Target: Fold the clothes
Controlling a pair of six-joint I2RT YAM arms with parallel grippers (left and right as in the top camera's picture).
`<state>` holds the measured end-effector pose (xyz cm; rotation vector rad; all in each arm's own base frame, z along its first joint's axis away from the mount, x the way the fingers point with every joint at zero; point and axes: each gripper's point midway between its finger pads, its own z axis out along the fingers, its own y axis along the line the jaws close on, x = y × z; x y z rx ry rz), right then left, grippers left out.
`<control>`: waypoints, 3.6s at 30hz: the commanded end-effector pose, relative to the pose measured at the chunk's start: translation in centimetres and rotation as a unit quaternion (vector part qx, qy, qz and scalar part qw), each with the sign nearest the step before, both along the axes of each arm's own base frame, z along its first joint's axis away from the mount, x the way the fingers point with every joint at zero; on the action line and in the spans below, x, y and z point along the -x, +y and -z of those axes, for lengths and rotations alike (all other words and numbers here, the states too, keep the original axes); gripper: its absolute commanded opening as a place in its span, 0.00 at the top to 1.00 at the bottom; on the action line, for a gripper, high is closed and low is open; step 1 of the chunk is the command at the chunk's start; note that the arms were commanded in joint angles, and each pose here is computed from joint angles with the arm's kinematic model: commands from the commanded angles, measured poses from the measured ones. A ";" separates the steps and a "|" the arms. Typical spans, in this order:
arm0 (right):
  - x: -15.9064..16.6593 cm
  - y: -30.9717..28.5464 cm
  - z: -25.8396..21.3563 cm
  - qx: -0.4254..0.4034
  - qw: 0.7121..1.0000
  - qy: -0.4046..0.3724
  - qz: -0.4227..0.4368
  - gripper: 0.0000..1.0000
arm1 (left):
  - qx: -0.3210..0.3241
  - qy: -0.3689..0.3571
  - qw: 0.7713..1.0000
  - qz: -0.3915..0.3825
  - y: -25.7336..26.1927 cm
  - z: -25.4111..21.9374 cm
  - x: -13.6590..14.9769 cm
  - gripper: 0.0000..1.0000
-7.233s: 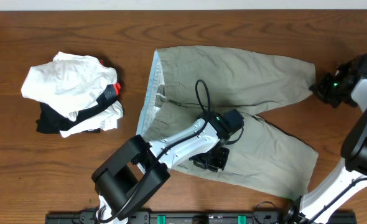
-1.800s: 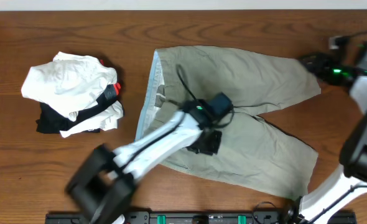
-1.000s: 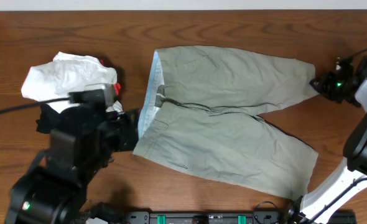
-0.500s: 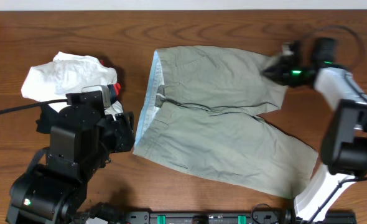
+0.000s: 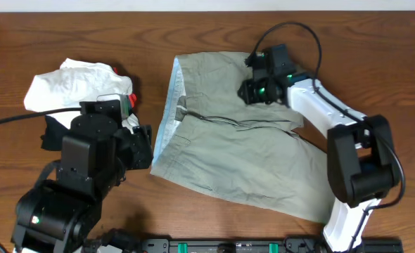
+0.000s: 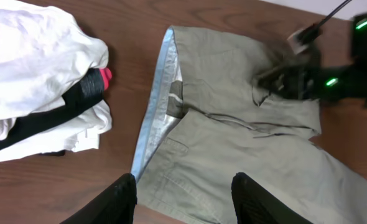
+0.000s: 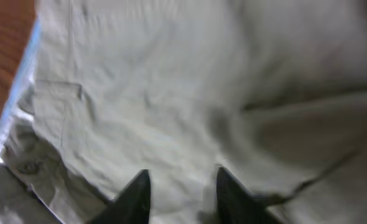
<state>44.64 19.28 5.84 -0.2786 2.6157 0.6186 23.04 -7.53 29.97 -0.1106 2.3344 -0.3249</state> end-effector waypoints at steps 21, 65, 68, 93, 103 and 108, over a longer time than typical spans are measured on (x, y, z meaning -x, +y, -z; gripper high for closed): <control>-1.7 -1.3 -1.7 -0.054 0.995 0.051 0.071 0.71 | -0.063 0.060 0.996 0.029 -0.6 3.3 -2.7 0.40; -6.1 -2.3 1.7 0.232 0.966 -0.112 -0.023 0.99 | -0.067 0.072 0.995 0.029 -0.5 3.8 -2.5 0.39; -6.8 0.2 -0.3 0.242 0.952 -0.159 -0.103 0.99 | -0.067 0.073 0.995 0.029 -0.5 3.8 -2.5 0.39; -9.0 3.5 -7.0 0.472 0.761 -0.308 -0.322 0.99 | -0.067 0.073 0.995 0.029 -0.5 3.8 -2.5 0.38; -12.0 3.0 -14.3 0.578 0.678 -0.374 -0.258 0.99 | -0.066 0.071 0.995 0.029 -0.6 3.7 -2.6 0.38; -10.8 4.7 -12.5 0.562 0.663 -0.367 -0.332 0.99 | -0.066 0.071 0.995 0.029 -0.6 3.7 -2.6 0.38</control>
